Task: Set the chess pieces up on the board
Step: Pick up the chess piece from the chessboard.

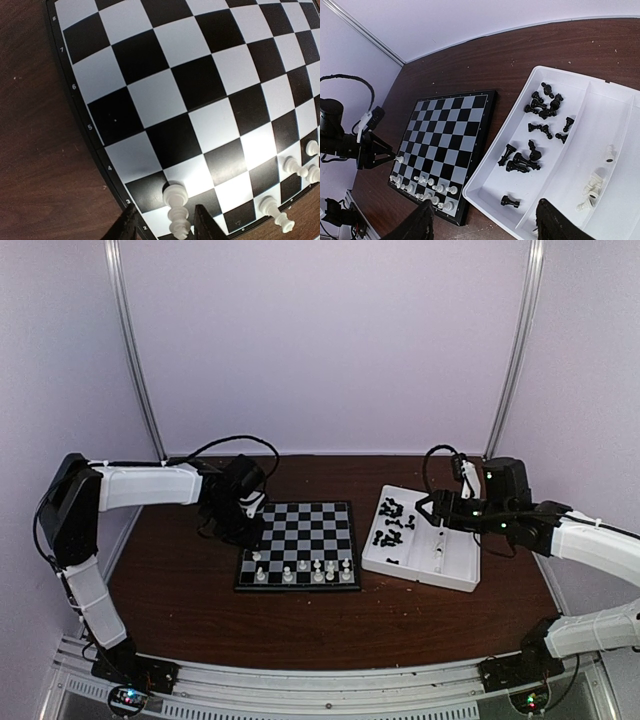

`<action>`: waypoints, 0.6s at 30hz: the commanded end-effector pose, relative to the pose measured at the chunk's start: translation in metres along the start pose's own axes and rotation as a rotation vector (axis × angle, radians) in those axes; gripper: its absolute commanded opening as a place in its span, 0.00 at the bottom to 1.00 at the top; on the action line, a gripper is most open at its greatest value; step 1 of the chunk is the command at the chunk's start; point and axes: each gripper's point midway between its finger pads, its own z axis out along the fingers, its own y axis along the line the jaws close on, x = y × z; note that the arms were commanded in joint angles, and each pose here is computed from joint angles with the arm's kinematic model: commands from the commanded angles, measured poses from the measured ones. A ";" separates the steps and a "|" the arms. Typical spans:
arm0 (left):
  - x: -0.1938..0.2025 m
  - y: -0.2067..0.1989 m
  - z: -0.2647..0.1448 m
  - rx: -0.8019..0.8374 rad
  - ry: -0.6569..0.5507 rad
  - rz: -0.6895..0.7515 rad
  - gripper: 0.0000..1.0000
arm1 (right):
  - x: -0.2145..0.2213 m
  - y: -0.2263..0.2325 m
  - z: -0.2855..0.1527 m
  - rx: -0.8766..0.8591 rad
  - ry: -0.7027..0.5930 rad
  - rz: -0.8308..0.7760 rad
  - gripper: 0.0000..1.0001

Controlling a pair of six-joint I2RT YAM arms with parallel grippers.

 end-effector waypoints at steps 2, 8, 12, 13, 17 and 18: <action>-0.009 -0.003 0.001 0.007 -0.022 -0.012 0.31 | -0.008 -0.002 -0.001 0.014 -0.026 0.012 0.69; -0.007 -0.005 0.001 0.014 -0.016 -0.007 0.20 | -0.007 -0.003 0.001 0.010 -0.021 0.024 0.69; -0.005 -0.004 0.002 0.014 -0.013 -0.007 0.16 | -0.007 -0.004 0.001 0.008 -0.024 0.027 0.69; -0.006 -0.005 0.001 0.015 -0.014 -0.006 0.15 | -0.007 -0.004 0.001 0.007 -0.024 0.027 0.69; -0.011 -0.008 -0.008 0.010 -0.032 0.007 0.13 | -0.007 -0.004 0.001 0.007 -0.023 0.029 0.69; -0.014 -0.010 -0.013 0.009 -0.042 0.018 0.13 | -0.007 -0.005 0.001 0.009 -0.024 0.029 0.69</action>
